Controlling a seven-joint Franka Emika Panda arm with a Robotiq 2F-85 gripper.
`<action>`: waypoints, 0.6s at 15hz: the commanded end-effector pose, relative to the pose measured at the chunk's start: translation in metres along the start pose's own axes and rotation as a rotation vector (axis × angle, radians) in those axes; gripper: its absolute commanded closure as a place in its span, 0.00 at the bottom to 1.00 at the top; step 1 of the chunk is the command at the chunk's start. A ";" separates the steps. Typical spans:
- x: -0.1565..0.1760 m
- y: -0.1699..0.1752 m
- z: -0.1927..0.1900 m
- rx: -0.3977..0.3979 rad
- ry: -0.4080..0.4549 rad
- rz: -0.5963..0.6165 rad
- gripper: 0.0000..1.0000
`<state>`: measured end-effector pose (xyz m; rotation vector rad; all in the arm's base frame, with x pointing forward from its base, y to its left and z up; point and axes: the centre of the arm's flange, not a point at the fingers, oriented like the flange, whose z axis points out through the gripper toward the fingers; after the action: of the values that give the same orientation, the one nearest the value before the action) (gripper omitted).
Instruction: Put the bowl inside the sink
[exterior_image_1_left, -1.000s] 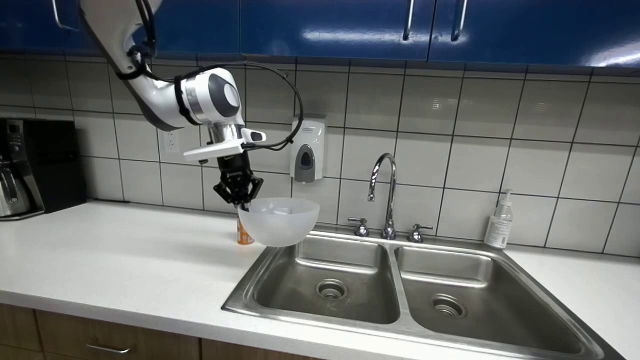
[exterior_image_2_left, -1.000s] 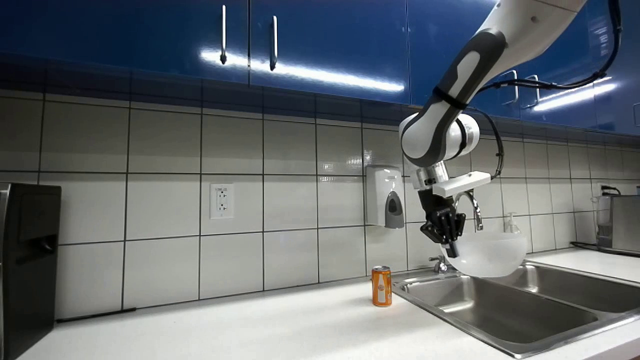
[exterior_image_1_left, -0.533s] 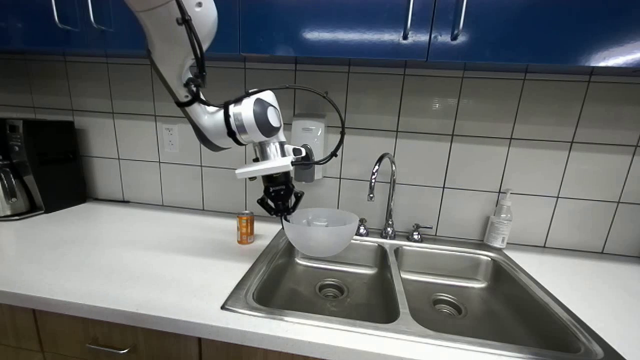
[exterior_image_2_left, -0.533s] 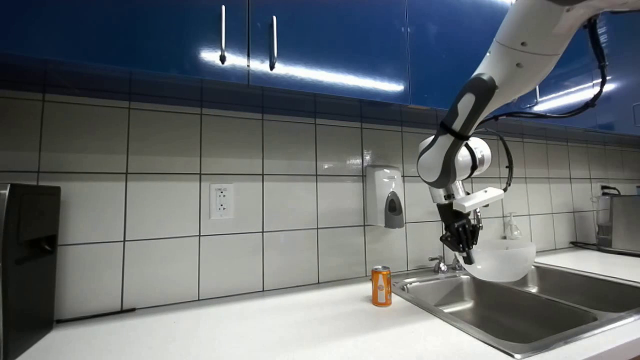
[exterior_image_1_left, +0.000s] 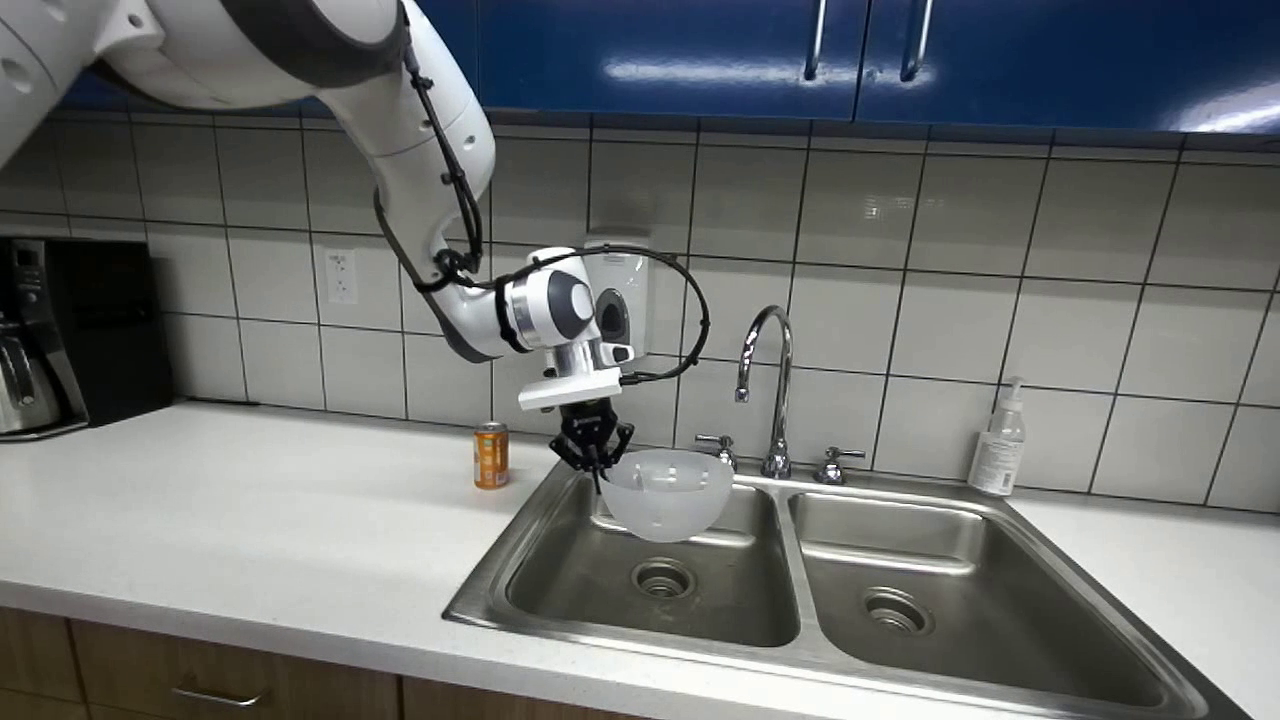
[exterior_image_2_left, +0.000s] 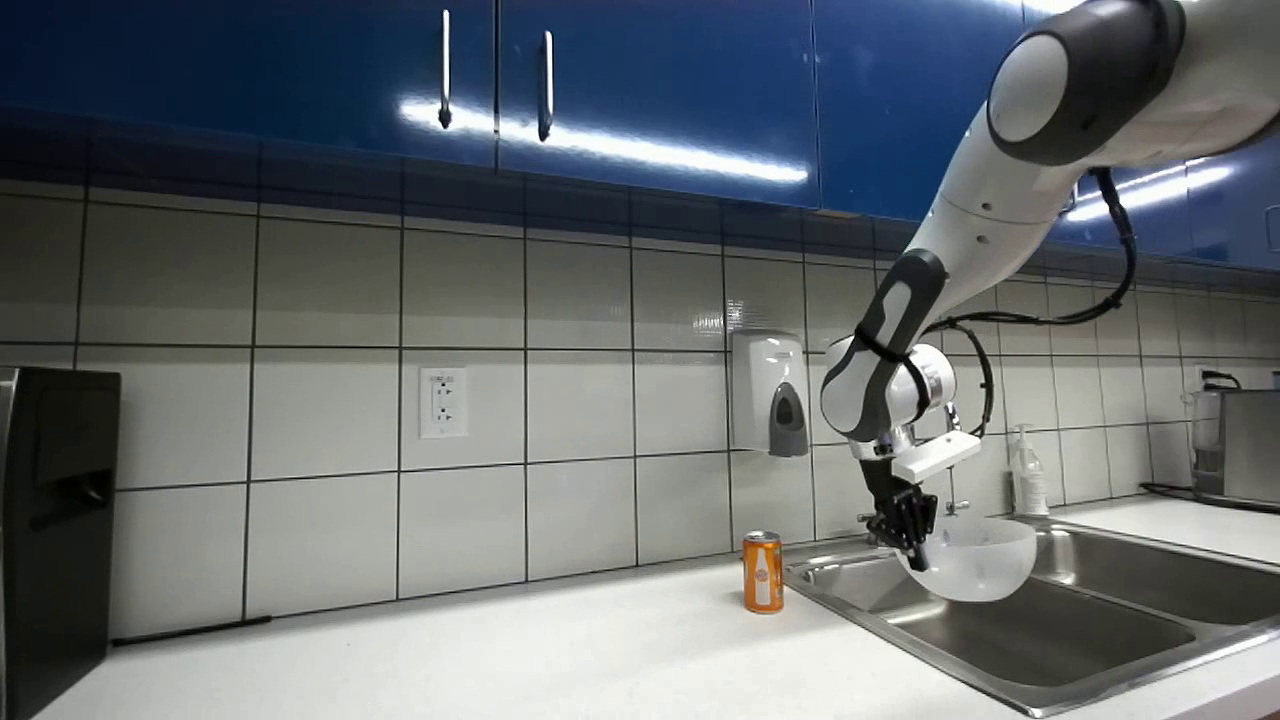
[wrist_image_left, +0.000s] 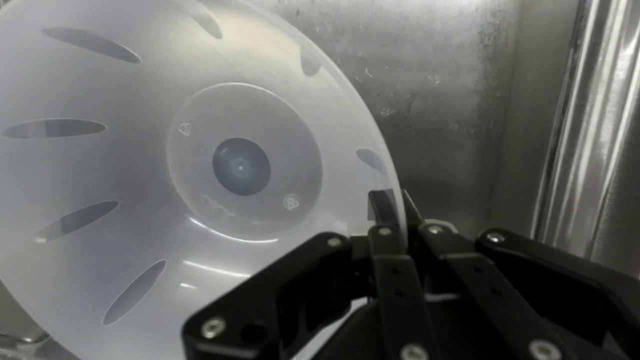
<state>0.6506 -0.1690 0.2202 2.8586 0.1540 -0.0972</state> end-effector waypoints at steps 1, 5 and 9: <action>0.038 0.008 0.033 0.005 -0.007 -0.025 0.99; 0.047 0.018 0.052 0.007 -0.022 -0.001 0.99; 0.046 0.030 0.065 0.017 -0.040 0.037 0.99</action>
<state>0.6817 -0.1941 0.1630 2.8598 0.1081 -0.1176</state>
